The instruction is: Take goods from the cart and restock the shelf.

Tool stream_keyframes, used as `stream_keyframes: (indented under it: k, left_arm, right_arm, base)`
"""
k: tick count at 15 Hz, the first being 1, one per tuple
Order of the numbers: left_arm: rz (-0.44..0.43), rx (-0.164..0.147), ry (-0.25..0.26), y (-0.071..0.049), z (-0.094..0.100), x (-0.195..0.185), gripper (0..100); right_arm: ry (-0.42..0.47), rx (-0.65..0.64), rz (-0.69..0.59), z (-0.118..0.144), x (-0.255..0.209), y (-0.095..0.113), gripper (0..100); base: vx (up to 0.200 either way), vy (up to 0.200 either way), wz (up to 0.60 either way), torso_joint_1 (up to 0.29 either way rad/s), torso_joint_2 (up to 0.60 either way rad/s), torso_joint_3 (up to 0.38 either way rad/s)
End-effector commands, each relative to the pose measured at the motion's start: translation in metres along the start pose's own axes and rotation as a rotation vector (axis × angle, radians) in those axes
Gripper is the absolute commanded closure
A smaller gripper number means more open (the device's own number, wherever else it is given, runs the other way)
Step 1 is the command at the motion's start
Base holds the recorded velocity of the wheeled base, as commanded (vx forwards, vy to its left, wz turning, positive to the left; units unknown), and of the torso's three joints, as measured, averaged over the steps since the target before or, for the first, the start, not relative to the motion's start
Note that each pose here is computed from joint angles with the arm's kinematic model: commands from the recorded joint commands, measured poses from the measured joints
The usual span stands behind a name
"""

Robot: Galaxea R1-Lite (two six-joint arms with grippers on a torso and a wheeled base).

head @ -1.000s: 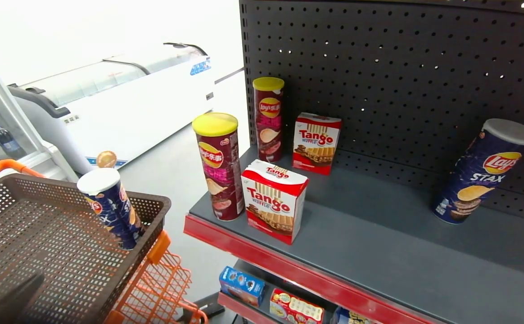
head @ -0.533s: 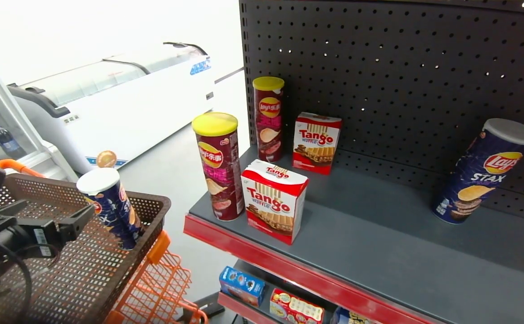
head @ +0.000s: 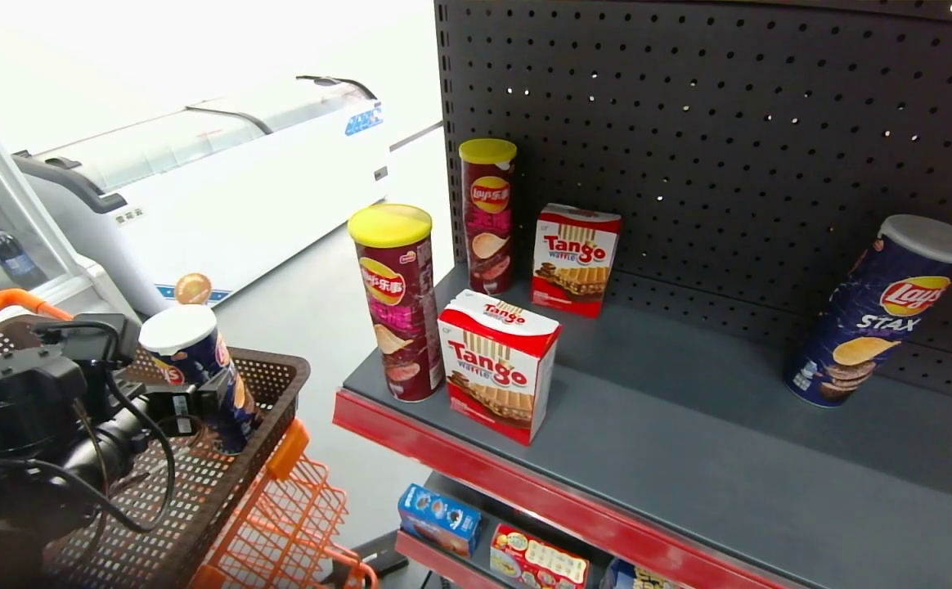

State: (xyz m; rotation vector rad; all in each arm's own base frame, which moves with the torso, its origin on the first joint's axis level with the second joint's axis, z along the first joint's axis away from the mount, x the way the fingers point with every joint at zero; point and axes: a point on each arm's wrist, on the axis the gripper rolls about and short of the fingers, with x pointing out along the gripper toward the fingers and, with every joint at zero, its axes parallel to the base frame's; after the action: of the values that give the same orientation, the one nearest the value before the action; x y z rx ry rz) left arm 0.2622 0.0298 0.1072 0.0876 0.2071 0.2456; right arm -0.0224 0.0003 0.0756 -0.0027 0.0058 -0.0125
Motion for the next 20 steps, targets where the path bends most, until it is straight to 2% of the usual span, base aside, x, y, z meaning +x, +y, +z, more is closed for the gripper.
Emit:
stream_keyframes:
  k: [1, 4, 5, 8, 9, 15, 17, 20]
  left_arm:
    - [0.000, 0.006, 0.053, -0.004, -0.017, 0.022, 0]
    - [-0.001, 0.006, 0.047, -0.007, -0.023, 0.035, 0]
    - [-0.001, 0.002, 0.030, -0.008, -0.023, 0.039, 0]
    - [0.001, -0.027, 0.029, -0.009, -0.026, 0.047, 0]
    - [0.002, -0.056, 0.020, -0.010, -0.025, 0.053, 100]
    - [0.016, -0.066, -0.061, -0.013, -0.008, 0.062, 100]
    - [-0.010, -0.070, -0.124, -0.015, 0.014, 0.049, 100]
    - [-0.090, -0.065, -0.186, -0.023, 0.042, 0.022, 100]
  right_arm:
    - [0.000, 0.000, 0.000, 0.000, 0.000, 0.000, 0]
    - [0.000, 0.000, 0.000, 0.000, 0.000, 0.000, 0]
    - [0.000, 0.000, 0.000, 0.000, 0.000, 0.000, 0]
    - [0.000, 0.000, 0.000, 0.000, 0.000, 0.000, 0]
    - [0.000, 0.000, 0.000, 0.000, 0.000, 0.000, 0]
    - [0.000, 0.000, 0.000, 0.000, 0.000, 0.000, 0]
    - [0.000, 0.000, 0.000, 0.000, 0.000, 0.000, 0]
    - [0.000, 0.000, 0.000, 0.000, 0.000, 0.000, 0]
  base:
    - [0.000, 0.000, 0.00, 0.000, 0.00, 0.000]
    - [0.000, 0.000, 0.00, 0.000, 0.00, 0.000]
    - [0.000, 0.000, 0.00, 0.000, 0.00, 0.000]
    - [0.000, 0.000, 0.00, 0.000, 0.00, 0.000]
    - [0.000, 0.000, 0.00, 0.000, 0.00, 0.000]
    - [0.000, 0.000, 0.00, 0.000, 0.00, 0.000]
    - [0.000, 0.000, 0.00, 0.000, 0.00, 0.000]
    - [0.000, 0.000, 0.00, 0.000, 0.00, 0.000]
